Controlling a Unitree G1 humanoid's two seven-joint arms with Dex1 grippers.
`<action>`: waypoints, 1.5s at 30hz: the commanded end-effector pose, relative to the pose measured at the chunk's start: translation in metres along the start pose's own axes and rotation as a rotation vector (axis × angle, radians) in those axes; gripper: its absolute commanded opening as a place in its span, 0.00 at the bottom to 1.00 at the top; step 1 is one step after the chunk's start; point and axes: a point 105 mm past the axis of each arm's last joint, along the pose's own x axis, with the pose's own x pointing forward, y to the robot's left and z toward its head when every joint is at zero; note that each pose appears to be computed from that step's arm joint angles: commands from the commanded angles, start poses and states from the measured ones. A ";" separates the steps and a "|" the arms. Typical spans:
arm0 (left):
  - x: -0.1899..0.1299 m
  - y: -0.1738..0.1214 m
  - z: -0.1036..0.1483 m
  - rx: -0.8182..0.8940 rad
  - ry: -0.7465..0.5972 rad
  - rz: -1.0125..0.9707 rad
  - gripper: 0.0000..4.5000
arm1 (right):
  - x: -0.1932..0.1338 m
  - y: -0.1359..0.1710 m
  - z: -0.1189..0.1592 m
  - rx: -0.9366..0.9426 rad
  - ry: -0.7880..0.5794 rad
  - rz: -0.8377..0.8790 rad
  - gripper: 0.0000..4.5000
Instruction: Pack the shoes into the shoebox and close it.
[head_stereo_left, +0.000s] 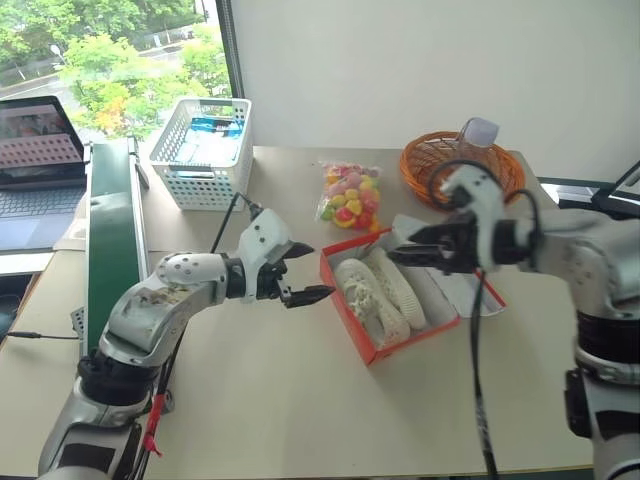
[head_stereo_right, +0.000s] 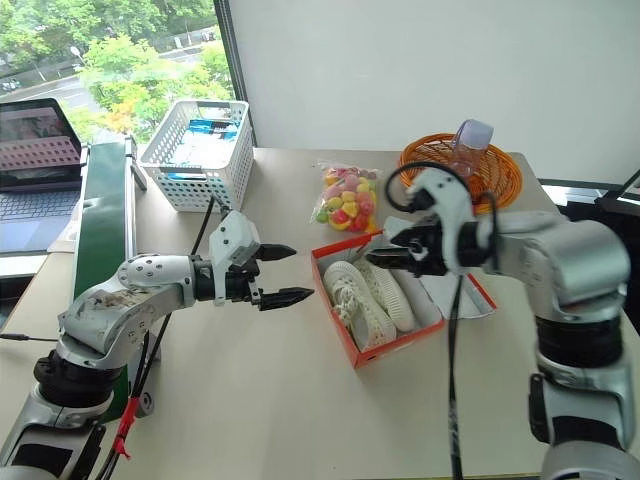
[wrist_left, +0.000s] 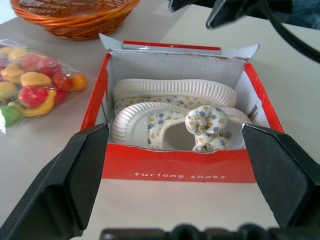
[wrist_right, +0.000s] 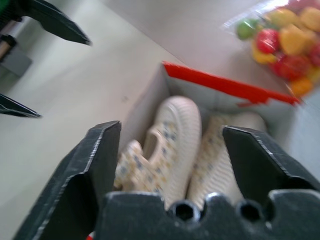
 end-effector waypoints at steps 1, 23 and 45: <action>0.003 0.000 0.007 0.057 0.000 -0.048 1.00 | -0.041 0.007 -0.001 -0.043 -0.018 -0.050 0.46; 0.005 0.016 0.014 0.283 0.145 -0.066 1.00 | -0.015 -0.005 -0.207 0.523 0.078 -0.285 0.01; -0.021 0.016 0.009 0.256 0.218 -0.013 1.00 | 0.023 -0.094 -0.176 0.996 -0.804 -0.311 0.01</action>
